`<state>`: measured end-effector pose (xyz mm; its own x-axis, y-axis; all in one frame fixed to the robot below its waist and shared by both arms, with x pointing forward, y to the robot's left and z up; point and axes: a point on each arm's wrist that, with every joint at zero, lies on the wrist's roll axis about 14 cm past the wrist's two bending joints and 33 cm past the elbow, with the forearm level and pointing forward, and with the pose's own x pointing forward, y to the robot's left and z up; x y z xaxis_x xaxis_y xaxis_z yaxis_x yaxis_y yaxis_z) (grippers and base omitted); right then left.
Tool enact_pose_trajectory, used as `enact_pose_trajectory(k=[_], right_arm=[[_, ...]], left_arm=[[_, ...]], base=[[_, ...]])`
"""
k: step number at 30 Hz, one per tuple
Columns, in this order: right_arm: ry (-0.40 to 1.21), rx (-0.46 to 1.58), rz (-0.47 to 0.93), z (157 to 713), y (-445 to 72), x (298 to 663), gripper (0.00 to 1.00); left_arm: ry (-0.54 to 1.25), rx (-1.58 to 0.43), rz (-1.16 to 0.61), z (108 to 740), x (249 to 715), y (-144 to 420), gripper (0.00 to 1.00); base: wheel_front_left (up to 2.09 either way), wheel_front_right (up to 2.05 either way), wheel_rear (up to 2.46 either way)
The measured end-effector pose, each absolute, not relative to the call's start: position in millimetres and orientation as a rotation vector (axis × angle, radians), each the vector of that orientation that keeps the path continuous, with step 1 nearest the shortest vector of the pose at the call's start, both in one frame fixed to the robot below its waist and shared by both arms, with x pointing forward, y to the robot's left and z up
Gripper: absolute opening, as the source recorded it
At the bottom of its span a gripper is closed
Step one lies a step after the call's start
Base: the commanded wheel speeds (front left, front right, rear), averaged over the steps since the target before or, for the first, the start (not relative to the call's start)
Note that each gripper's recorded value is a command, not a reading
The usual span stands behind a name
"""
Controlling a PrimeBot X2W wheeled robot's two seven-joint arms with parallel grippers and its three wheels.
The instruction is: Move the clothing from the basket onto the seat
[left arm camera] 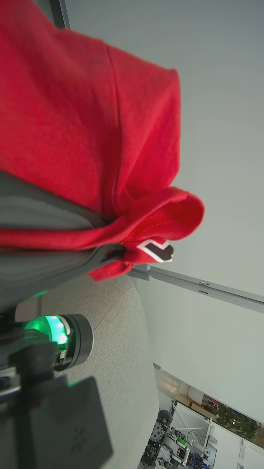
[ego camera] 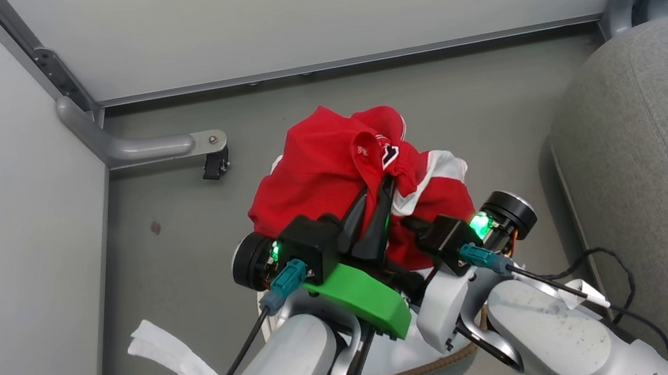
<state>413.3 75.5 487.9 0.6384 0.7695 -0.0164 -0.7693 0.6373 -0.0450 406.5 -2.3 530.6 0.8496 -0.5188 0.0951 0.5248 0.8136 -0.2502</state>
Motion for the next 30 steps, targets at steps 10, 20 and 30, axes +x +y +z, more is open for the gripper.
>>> enact_pose_trajectory(k=[10, 20, 30], right_arm=[[0.015, -0.046, 0.847, 482, 66, 416, 0.0], [0.019, -0.03, 0.792, 481, 50, 414, 0.0], [0.007, -0.02, 0.774, 485, 45, 413, 0.0]], left_arm=[[-0.017, -0.277, -0.52, 528, 414, 6, 0.0], [-0.016, -0.266, -0.501, 526, 421, 11, 0.0], [-0.023, -0.258, -0.495, 527, 423, 13, 0.0]], base=[[0.0, 0.0, 0.0], [0.0, 0.0, 0.0], [0.0, 0.0, 0.0]])
